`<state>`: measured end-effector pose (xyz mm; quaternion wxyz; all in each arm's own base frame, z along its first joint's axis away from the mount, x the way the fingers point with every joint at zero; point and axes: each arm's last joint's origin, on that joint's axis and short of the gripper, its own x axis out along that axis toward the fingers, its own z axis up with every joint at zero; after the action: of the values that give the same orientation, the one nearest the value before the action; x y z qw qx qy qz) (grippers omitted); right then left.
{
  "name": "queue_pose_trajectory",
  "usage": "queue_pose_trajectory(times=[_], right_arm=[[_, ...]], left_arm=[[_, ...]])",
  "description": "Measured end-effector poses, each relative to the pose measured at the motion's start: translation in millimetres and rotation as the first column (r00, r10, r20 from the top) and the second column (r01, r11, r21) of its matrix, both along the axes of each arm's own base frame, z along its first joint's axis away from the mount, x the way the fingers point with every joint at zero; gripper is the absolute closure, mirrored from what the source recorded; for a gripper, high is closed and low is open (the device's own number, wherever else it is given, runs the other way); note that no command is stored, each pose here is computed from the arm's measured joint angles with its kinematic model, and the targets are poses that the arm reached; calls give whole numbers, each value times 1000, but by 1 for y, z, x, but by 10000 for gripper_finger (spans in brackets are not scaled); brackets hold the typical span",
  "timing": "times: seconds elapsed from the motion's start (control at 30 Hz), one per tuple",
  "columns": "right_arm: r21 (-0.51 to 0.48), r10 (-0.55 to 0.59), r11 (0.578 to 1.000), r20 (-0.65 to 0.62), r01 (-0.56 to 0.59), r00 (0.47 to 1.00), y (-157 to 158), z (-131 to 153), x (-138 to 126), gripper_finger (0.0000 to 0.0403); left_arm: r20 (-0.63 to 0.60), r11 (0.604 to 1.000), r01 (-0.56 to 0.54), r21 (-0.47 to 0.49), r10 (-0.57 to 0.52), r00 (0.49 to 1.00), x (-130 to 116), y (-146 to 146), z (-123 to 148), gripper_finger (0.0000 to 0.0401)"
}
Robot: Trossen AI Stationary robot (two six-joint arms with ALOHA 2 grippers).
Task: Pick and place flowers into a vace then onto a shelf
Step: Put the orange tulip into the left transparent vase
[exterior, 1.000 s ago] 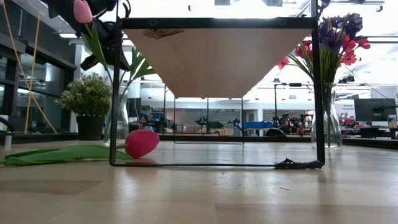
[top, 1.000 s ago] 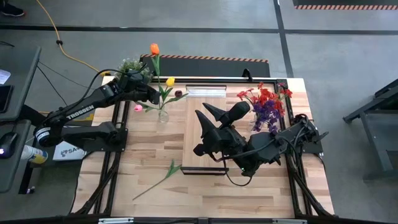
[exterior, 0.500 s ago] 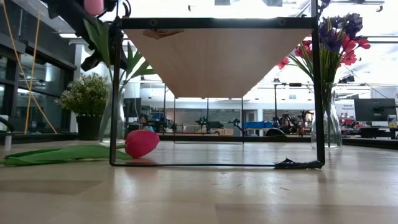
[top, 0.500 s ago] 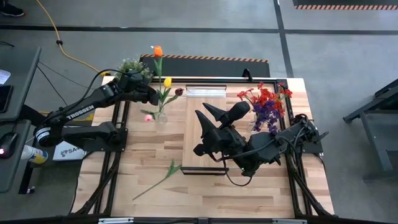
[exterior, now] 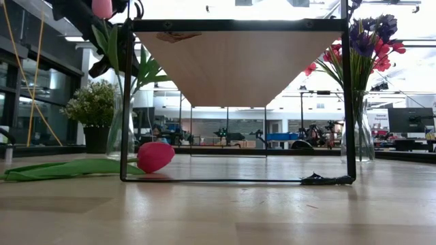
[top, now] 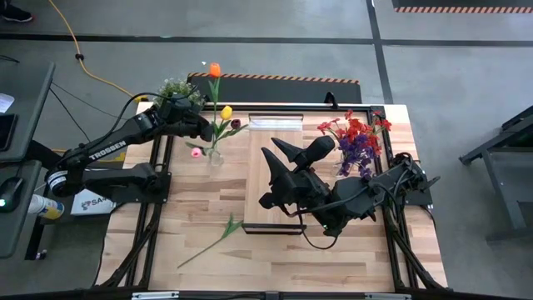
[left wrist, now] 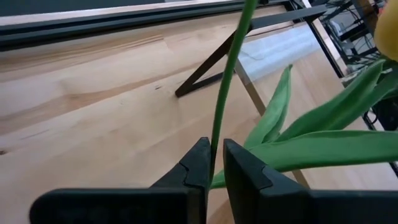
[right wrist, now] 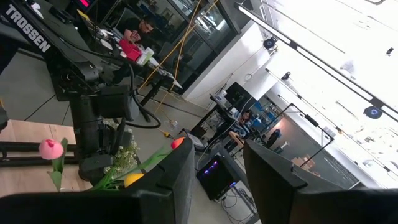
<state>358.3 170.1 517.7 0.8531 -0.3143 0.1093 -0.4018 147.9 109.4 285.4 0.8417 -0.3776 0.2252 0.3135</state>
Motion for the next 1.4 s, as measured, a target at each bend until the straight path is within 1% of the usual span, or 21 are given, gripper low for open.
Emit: queue_pose_trajectory(times=[0.47, 1.17, 1.4], right_arm=[[-1, 0, 1000, -2, 0, 1000, 0, 0, 0, 273], [-3, 3, 1000, -1, -3, 1000, 0, 0, 0, 273], [-4, 7, 1000, -1, -7, 1000, 0, 0, 0, 273]], left_arm=[[-28, 1000, 22, 13, -22, 999, -1, -1, -1, 320], [-54, 995, 72, 66, -68, 996, -1, -1, -1, 320], [-48, 995, 82, 60, -79, 996, -1, -1, -1, 320]])
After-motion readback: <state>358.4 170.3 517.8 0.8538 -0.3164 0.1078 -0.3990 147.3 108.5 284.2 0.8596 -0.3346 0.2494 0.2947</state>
